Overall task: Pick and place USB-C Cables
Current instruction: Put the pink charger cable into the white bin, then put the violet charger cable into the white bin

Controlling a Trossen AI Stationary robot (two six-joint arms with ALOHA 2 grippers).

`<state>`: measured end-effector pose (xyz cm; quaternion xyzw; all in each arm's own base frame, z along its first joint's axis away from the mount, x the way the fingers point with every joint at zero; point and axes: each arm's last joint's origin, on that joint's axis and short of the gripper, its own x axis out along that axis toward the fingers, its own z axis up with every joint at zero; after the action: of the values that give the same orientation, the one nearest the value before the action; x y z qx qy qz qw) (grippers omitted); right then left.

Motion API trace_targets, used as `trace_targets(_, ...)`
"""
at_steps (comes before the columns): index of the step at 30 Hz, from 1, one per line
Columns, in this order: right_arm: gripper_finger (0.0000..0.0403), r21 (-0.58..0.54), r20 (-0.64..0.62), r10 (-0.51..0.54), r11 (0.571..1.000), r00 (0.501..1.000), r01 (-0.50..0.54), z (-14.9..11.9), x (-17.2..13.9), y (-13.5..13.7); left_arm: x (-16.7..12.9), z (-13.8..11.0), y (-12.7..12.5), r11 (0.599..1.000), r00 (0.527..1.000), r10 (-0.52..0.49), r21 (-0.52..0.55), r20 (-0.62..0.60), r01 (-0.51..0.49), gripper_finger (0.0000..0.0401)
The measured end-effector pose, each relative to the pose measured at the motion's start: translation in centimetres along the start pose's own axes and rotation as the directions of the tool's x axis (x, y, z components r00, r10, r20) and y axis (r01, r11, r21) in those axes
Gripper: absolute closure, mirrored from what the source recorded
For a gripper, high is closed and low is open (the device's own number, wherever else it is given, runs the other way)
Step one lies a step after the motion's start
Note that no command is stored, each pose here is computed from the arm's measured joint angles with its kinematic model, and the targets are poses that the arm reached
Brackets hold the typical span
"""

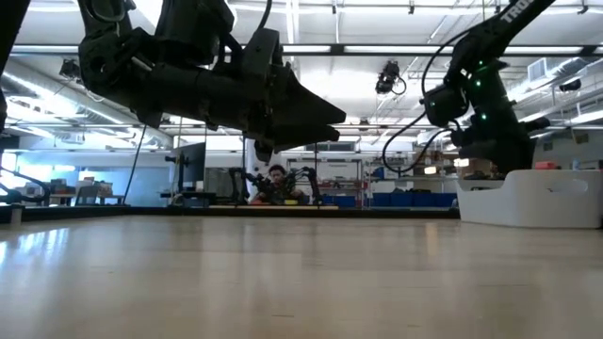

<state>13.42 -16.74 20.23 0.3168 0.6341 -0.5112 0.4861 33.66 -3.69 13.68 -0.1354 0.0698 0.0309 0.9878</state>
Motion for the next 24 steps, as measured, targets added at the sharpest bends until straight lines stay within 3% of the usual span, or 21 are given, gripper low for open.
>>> trace_targets(7, 0.0239, -0.011, 0.043, -0.003, 1.000, 0.999, 0.004, -0.4, -0.7, -0.2, 0.0, 0.0, 0.0, 1.000, 1.000, 0.000, 0.001, -0.001, 0.000, 0.0220)
trace_targets(14, 0.0219, -0.059, 0.267, -0.050, 0.996, 0.962, 0.068, -2.8, -3.6, 0.2, 0.0, 0.0, 0.0, 1.000, 1.000, 0.000, 0.002, 0.000, 0.000, 0.0220)
trace_targets(20, 0.0242, -0.169, 0.471, 0.138, 0.983, 0.871, -0.065, -8.9, -6.6, 2.6, 0.0, 0.0, -0.1, 1.000, 1.000, -0.004, 0.002, -0.001, 0.004, 0.0220)
trace_targets(24, 0.0261, -0.289, 0.456, 0.294, 0.942, 0.840, -0.173, -14.3, -6.2, 5.2, 0.0, -0.1, -0.3, 1.000, 1.000, -0.008, 0.003, -0.003, 0.008, 0.0220)
